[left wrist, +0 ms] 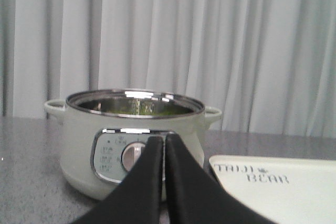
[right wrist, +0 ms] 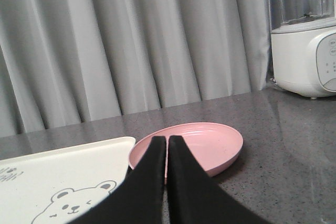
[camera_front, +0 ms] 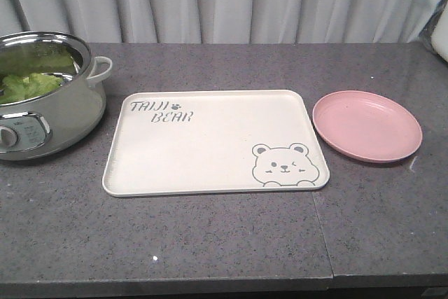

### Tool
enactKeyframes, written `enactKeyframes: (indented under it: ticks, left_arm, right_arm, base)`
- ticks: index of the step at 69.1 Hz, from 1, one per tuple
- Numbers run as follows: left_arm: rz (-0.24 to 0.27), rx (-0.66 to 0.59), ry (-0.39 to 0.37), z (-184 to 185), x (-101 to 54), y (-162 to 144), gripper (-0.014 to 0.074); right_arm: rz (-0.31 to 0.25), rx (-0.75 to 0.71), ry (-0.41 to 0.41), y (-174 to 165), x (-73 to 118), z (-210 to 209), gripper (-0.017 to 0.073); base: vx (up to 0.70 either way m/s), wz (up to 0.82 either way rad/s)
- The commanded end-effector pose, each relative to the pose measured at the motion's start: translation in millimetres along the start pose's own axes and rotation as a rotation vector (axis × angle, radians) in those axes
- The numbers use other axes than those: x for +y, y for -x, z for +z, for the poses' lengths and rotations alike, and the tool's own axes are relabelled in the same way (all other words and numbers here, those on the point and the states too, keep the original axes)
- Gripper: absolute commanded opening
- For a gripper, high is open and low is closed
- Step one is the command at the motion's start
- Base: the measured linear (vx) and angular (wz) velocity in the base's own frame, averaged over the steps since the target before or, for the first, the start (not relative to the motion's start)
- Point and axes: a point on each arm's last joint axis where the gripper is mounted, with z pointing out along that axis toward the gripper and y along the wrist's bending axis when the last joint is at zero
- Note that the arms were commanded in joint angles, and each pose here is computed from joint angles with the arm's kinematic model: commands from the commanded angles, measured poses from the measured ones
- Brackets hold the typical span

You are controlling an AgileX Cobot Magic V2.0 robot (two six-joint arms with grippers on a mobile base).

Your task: Transfer vegetables to tray and serve

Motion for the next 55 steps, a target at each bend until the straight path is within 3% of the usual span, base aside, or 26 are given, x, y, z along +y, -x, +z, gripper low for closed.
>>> enactKeyframes:
  ticks: [1,9,20,26,29,35,40,44,51,55]
  left_arm:
    - [-0.012,-0.127,-0.002,-2.1,0.4,6.4,-0.0006]
    - [-0.012,-0.173,-0.004,-2.8,0.3,10.5,-0.0006]
    - [-0.012,-0.311,-0.010,-5.8,-0.2,22.7,-0.0006]
    - [-0.056,-0.386,-0.022,-8.1,-0.5,29.4,-0.0006]
    - [-0.107,-0.396,-0.033,-8.3,-0.8,32.0,-0.0006]
    - [-0.217,-0.396,-0.061,-8.0,-2.4,43.2,-0.0006]
    - [-0.262,-0.395,-0.076,-8.2,-4.6,58.4,-0.0006]
    - [-0.265,-0.394,-0.081,-9.4,-6.7,73.5,-0.0006]
    - [-0.262,-0.374,-0.086,-13.3,-10.5,99.6,-0.0003]
    - [-0.257,-0.348,-0.085,-15.8,-12.3,110.9,0.0001]
  right_arm:
    - [0.033,-0.074,0.009,2.6,-0.1,-0.8,-0.0003]
    - [0.060,-0.074,0.006,2.6,-0.5,-0.8,-0.0003]
    - [0.159,-0.069,-0.007,2.1,-2.0,-0.6,-0.0003]
    - [0.178,-0.076,-0.005,7.5,-0.9,-0.7,-0.0003]
    - [0.179,-0.087,0.002,15.9,1.2,-1.1,-0.0003]
    - [0.157,-0.079,0.017,43.9,8.7,-0.4,-0.0003]
    - [0.134,-0.030,0.020,69.9,15.8,3.8,-0.0003]
    - [0.103,-0.004,0.022,93.0,21.5,10.4,-0.0003]
    - [0.001,-0.008,0.025,130.2,29.5,28.4,0.0008]
    - [-0.018,-0.009,0.026,145.3,32.8,40.2,0.0030]
  base:
    - [0.00,0.00]
    - [0.00,0.00]
    - [0.00,0.00]
    - [0.00,0.00]
    - [0.00,0.00]
    - [0.00,0.00]
    - [0.00,0.00]
    - [0.00,0.00]
    - [0.00,0.00]
    - [0.00,0.00]
